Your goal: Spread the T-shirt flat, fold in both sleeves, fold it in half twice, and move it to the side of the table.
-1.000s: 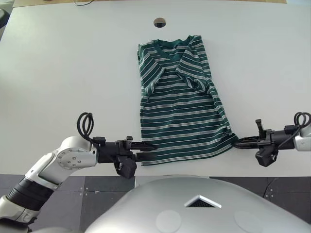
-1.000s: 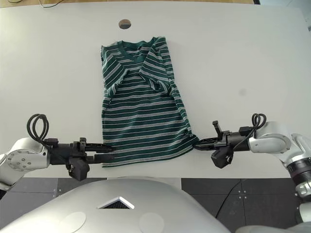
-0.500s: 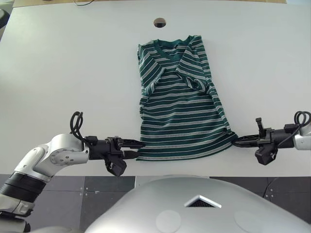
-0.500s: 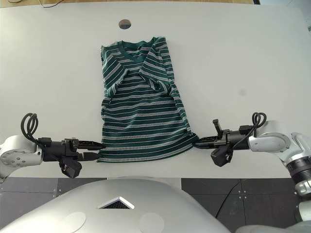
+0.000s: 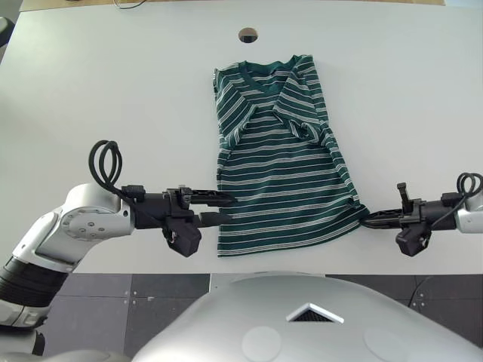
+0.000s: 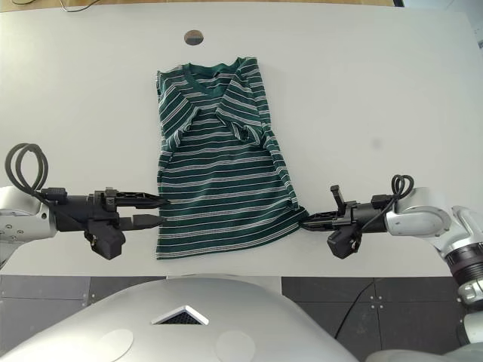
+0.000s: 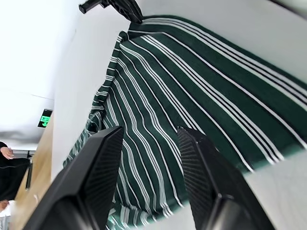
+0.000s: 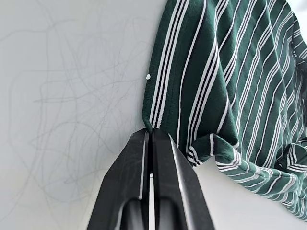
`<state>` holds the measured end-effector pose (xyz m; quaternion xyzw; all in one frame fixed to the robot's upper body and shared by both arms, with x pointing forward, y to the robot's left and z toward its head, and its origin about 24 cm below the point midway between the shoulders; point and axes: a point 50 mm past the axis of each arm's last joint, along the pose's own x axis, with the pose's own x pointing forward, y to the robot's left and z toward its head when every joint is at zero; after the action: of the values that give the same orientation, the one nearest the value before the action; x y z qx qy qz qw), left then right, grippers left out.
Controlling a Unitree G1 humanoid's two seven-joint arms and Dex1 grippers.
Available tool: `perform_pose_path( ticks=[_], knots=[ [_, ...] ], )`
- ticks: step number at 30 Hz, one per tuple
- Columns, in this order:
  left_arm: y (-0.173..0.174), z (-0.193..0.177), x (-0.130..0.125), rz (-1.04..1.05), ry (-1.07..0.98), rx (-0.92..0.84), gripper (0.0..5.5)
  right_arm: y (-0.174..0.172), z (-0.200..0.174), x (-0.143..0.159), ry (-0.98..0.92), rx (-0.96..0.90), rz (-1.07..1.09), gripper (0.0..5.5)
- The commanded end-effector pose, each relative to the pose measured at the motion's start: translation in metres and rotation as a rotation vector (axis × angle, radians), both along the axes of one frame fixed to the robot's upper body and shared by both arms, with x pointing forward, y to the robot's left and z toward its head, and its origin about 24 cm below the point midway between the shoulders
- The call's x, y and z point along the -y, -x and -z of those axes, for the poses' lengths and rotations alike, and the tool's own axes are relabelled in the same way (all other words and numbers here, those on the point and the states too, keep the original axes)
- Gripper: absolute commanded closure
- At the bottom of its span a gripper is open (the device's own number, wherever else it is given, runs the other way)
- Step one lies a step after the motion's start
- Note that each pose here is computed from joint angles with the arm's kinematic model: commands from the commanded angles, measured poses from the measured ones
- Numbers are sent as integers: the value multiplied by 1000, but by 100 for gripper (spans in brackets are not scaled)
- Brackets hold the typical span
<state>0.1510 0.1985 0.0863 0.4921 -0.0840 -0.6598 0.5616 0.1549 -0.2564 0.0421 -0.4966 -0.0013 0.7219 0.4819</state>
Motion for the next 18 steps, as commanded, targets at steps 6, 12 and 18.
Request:
perform_pose_path(
  ticks=[6,12,18],
  knots=[
    [36,35,-27,49,-165,-100,343,19,24,7,149,-133,-24,540],
    [41,44,-21,71,-179,-138,343,18,23,5,146,-131,-26,540],
    [34,51,-16,80,-187,-134,343,19,24,3,142,-136,-31,540]
  ],
)
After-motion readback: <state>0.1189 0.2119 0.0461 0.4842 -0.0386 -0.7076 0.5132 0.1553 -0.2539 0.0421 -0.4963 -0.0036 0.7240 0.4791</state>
